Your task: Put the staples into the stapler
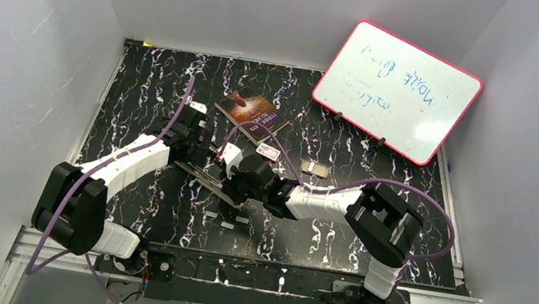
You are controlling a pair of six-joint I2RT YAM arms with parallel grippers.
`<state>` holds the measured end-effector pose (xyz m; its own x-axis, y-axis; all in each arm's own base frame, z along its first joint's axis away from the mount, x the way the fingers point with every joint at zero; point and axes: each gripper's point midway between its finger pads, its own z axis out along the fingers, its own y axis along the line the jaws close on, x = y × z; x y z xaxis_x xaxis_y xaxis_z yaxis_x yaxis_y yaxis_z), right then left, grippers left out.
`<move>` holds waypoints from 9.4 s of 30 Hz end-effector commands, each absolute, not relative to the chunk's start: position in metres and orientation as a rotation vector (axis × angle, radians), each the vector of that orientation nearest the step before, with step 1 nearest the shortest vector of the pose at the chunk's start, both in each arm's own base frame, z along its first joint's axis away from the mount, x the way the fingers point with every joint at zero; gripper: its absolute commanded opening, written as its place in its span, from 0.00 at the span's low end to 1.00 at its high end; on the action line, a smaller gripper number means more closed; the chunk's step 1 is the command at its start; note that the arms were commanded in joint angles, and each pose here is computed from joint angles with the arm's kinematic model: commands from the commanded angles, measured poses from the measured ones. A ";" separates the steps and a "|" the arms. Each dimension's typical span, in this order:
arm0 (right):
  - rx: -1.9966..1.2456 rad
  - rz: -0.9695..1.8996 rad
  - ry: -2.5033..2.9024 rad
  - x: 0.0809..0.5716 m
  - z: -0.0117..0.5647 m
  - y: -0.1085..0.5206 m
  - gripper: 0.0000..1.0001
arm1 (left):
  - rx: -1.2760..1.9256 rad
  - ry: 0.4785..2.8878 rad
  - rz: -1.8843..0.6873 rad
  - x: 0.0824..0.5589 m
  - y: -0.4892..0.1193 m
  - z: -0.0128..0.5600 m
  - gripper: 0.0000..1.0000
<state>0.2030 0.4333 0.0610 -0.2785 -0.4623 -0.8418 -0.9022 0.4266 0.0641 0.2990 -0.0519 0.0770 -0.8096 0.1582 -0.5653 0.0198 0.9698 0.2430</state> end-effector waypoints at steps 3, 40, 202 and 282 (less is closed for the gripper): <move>-1.201 0.699 1.907 0.202 0.060 0.436 0.00 | 0.149 2.511 0.300 0.295 -0.053 0.075 0.89; -1.121 0.765 1.790 0.205 0.094 0.444 0.00 | 0.189 2.529 0.316 0.294 -0.057 0.067 0.90; -1.064 0.748 1.875 0.231 0.072 0.457 0.24 | 0.217 2.503 0.323 0.294 -0.060 0.072 0.91; -1.223 0.650 1.979 0.212 0.056 0.420 0.29 | 0.228 2.498 0.329 0.294 -0.060 0.073 0.92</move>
<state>0.2171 0.4350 0.0542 -0.3083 -0.4992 -0.8098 -0.8953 0.4399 0.0697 0.2960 -0.0633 0.0706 -0.8084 0.2252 -0.5439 0.0870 0.9595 0.2679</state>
